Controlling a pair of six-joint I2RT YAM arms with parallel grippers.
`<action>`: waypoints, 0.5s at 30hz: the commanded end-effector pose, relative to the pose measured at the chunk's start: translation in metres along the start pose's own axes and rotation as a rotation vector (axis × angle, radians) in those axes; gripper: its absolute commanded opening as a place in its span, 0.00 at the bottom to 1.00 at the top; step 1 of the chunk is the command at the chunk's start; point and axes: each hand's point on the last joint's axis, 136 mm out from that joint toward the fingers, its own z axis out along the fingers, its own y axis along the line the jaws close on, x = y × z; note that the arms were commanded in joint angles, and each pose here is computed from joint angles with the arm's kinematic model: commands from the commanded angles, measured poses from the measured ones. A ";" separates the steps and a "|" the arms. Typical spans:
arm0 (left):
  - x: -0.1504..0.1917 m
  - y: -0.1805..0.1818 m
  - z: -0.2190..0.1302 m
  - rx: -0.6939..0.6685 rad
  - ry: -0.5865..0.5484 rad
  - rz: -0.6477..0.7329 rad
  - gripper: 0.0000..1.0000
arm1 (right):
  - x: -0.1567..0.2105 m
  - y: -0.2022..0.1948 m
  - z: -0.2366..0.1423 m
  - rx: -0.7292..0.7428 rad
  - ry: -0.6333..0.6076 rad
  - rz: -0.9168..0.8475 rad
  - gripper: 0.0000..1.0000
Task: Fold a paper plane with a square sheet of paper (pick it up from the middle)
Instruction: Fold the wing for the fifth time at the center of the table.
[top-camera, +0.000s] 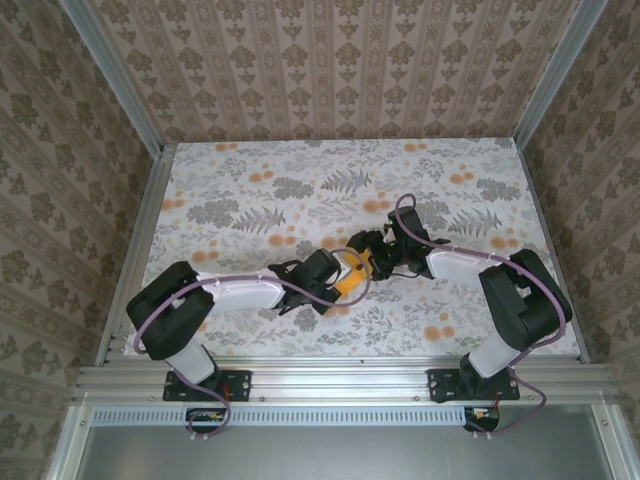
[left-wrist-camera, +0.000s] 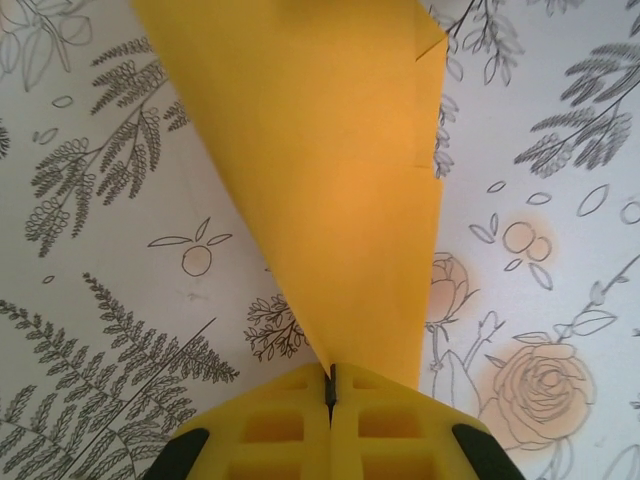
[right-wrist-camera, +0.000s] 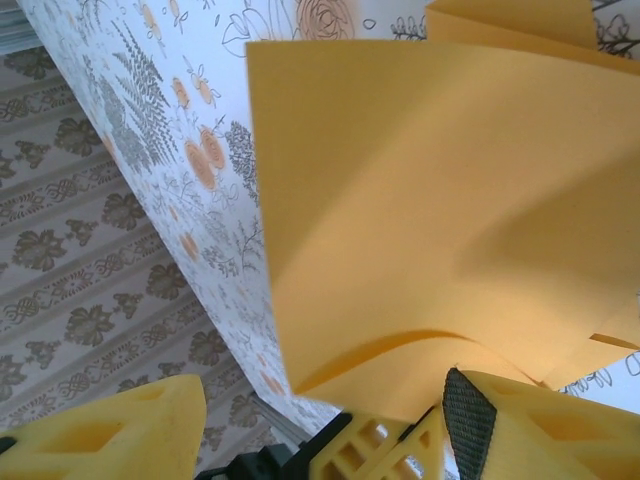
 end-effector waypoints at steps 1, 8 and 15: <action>0.003 0.001 0.004 -0.023 0.029 0.066 0.00 | 0.008 0.002 -0.002 0.002 0.038 0.055 0.67; 0.004 0.001 0.006 -0.042 0.026 0.105 0.00 | 0.019 0.003 0.016 0.052 0.119 0.048 0.66; 0.004 -0.002 0.007 -0.083 0.034 0.173 0.00 | 0.020 -0.001 0.029 0.115 0.142 0.033 0.66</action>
